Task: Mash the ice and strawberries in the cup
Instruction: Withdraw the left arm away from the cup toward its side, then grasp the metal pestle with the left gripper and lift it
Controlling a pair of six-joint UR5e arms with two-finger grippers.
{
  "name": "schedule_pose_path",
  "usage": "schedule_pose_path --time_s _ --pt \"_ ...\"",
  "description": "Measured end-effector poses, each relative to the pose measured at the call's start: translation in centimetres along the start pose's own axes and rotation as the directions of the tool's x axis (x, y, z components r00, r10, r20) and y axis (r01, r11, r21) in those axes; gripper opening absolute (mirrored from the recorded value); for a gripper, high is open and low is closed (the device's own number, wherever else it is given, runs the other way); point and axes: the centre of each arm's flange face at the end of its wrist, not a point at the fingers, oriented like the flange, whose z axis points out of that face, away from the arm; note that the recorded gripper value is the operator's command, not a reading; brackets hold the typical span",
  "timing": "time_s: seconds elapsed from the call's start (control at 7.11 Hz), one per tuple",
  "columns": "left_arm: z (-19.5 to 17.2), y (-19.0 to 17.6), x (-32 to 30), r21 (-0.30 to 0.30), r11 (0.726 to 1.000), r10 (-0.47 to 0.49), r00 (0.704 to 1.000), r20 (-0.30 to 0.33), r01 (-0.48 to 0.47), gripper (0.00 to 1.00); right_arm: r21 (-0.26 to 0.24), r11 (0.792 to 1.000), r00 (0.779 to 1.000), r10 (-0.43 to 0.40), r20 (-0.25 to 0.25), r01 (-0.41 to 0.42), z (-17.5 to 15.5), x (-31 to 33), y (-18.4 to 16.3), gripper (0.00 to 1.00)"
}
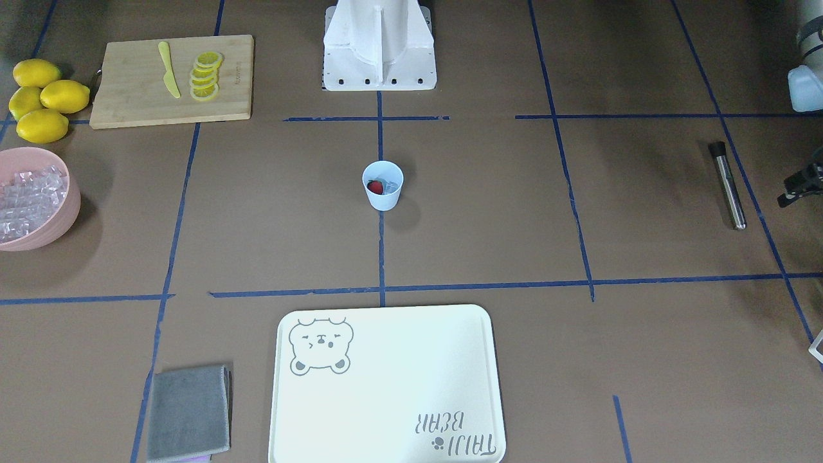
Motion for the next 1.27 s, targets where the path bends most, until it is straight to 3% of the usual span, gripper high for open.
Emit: schedule_pose_path --time_s 0.42,1.12,1.27 --pt "4.3 1.0 2.6 -0.058 0.998 0.028 1.000 0.011 -0.027 1.00 0.000 1.000 1.000 0.000 0.000 0.000 0.0 0.0 0.0 0.99" --pt "8.5 2.5 4.3 -0.092 0.996 0.020 1.000 0.023 -0.018 1.00 0.000 1.000 1.000 0.001 0.001 -0.001 0.0 0.1 0.0 0.99" --pt "8.9 2.6 4.3 -0.097 0.995 0.018 1.000 0.022 -0.016 0.96 -0.001 1.000 1.000 0.001 0.001 -0.001 0.0 0.1 0.1 0.99"
